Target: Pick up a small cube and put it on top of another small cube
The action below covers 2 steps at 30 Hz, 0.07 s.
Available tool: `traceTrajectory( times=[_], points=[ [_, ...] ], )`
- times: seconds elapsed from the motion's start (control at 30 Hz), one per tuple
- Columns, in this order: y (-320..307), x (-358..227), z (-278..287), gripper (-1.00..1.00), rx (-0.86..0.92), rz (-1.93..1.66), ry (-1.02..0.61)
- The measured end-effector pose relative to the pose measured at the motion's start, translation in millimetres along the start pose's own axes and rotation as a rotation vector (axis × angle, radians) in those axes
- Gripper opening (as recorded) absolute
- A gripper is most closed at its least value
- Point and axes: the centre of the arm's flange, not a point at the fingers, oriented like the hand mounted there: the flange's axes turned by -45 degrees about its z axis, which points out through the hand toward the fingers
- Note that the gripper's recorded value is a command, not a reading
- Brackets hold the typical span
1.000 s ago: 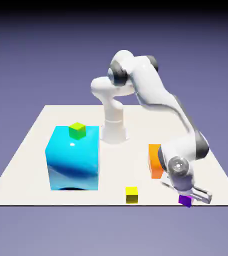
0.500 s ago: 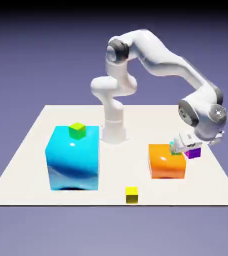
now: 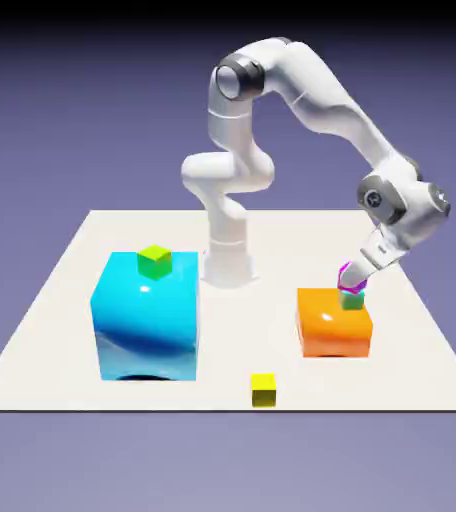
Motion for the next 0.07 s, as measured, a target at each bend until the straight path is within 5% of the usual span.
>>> traceTrajectory(
  times=[0.07],
  points=[
    [0,-7,-32,1.0,0.001,-0.001,0.0]
  ],
)
